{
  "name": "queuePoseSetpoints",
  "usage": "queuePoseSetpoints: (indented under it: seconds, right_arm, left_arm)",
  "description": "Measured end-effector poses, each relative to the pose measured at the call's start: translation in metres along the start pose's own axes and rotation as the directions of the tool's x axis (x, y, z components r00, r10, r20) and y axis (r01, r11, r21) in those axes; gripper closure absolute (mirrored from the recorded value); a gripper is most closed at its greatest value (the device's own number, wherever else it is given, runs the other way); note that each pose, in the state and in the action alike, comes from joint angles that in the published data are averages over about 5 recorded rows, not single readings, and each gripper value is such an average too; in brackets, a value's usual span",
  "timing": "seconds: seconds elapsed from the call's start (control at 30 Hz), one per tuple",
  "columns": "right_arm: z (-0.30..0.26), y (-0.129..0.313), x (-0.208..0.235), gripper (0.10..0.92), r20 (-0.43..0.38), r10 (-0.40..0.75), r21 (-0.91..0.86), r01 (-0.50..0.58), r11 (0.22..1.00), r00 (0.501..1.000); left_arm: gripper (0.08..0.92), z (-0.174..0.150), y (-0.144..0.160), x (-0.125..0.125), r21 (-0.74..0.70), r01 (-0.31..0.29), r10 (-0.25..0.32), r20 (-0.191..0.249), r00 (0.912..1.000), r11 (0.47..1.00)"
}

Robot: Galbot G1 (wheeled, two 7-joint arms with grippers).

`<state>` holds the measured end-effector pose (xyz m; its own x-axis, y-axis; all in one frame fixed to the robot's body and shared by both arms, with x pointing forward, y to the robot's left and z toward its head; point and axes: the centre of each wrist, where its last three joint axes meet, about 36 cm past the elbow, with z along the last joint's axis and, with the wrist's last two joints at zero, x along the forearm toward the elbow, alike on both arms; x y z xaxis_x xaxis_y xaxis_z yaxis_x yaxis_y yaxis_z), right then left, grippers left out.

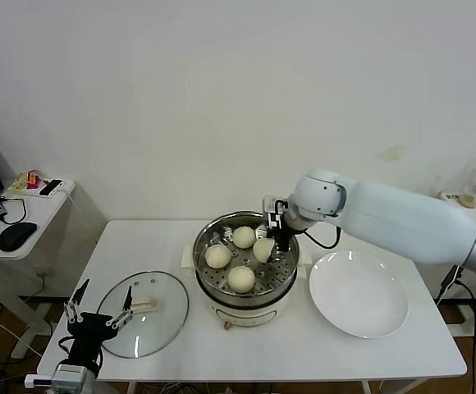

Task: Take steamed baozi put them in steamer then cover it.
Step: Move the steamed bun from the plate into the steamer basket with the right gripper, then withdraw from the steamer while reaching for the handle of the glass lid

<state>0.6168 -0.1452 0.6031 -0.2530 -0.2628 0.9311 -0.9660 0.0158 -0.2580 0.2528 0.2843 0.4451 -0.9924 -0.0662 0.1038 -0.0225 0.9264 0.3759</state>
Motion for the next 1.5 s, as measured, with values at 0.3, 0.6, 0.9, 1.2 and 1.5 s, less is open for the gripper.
queuePoseSetpoints:
  seconds: [0.3, 0.6, 0.9, 1.2, 1.5]
  right_arm:
    - [0.006, -0.002, -0.023, 0.394, -0.037, 0.000, -0.016, -0.001, 1.000, 0.999]
    - [0.010, -0.003, -0.032, 0.372, -0.046, 0.005, -0.027, -0.007, 1.000, 0.999]
    - [0.009, -0.006, -0.016, 0.206, -0.021, 0.032, -0.036, -0.033, 0.999, 0.999]
    - [0.014, 0.001, 0.021, 0.199, 0.051, 0.104, -0.051, -0.101, 0.994, 0.993]
    - [0.045, 0.037, 0.029, 0.200, 0.260, 0.349, -0.175, -0.312, 0.934, 0.900]
  left_arm:
    - [0.177, 0.001, 0.000, -0.002, -0.001, -0.002, 0.002, 0.000, 1.0000, 1.000]
    - [0.177, 0.000, 0.002, -0.001, -0.004, 0.003, -0.003, 0.002, 1.0000, 1.000]
    - [0.177, 0.001, 0.000, -0.002, 0.002, 0.003, -0.003, 0.002, 1.0000, 1.000]
    - [0.177, 0.001, -0.001, -0.005, 0.008, -0.006, 0.005, 0.006, 1.0000, 1.000]
    - [0.177, 0.005, -0.004, -0.008, 0.022, -0.019, 0.019, 0.008, 0.9998, 1.000]
